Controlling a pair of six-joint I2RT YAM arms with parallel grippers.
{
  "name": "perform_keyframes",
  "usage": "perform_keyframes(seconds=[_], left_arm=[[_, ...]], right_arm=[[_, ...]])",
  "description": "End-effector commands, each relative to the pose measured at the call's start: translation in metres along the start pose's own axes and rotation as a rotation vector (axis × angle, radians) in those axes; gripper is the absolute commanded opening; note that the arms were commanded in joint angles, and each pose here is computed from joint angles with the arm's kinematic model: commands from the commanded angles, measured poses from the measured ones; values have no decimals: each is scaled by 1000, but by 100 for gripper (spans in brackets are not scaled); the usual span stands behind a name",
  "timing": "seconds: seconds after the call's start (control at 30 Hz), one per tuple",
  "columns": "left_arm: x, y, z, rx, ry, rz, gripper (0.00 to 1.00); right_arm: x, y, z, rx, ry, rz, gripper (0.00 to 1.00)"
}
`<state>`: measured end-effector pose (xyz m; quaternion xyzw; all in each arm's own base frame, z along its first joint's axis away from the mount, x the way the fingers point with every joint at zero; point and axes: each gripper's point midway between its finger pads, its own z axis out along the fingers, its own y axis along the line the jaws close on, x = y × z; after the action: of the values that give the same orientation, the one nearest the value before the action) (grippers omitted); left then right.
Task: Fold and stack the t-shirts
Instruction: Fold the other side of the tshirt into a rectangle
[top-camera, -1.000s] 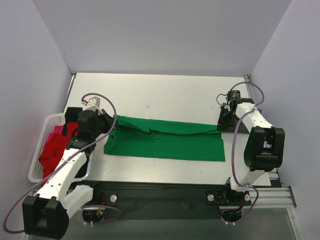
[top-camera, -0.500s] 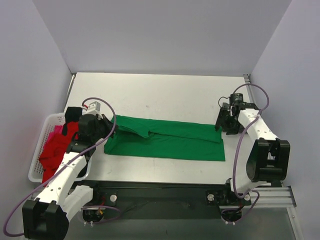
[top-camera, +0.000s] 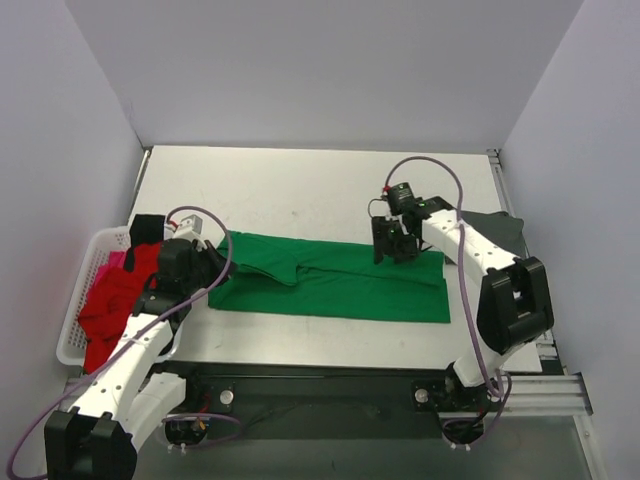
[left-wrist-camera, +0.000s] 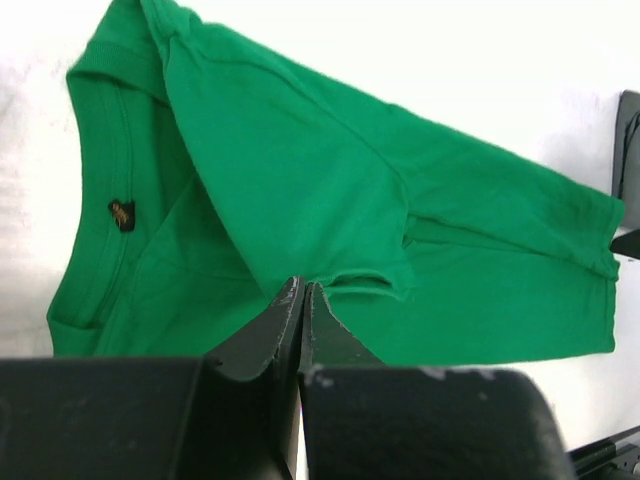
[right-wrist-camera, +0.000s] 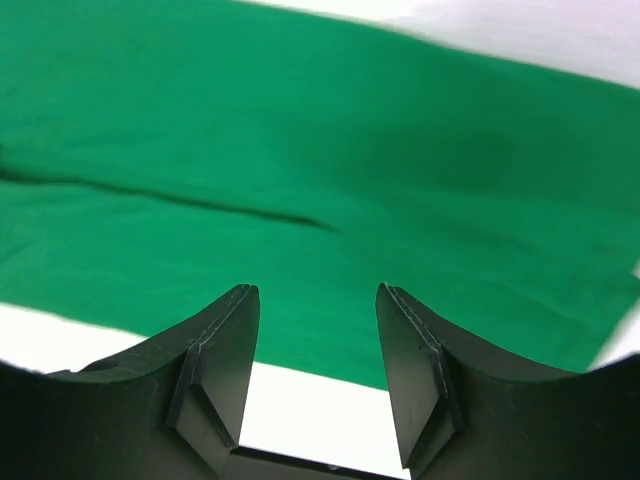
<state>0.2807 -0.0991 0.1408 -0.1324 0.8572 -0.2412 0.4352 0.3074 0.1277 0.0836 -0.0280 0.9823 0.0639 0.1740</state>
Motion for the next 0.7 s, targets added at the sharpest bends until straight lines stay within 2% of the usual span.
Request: perform_keyframes(seconds=[0.0, 0.17, 0.33, 0.67], left_arm=[[15, 6, -7, -4, 37, 2, 0], [38, 18, -8, -33, 105, -14, 0], [57, 23, -8, -34, 166, -28, 0], [70, 35, -4, -86, 228, -43, 0]], right_arm=[[2, 40, -2, -69, 31, -58, 50], [18, 90, 7, -143, 91, -151, 50], [27, 124, 13, -217, 143, -171, 50], [48, 197, 22, -389, 223, -207, 47]])
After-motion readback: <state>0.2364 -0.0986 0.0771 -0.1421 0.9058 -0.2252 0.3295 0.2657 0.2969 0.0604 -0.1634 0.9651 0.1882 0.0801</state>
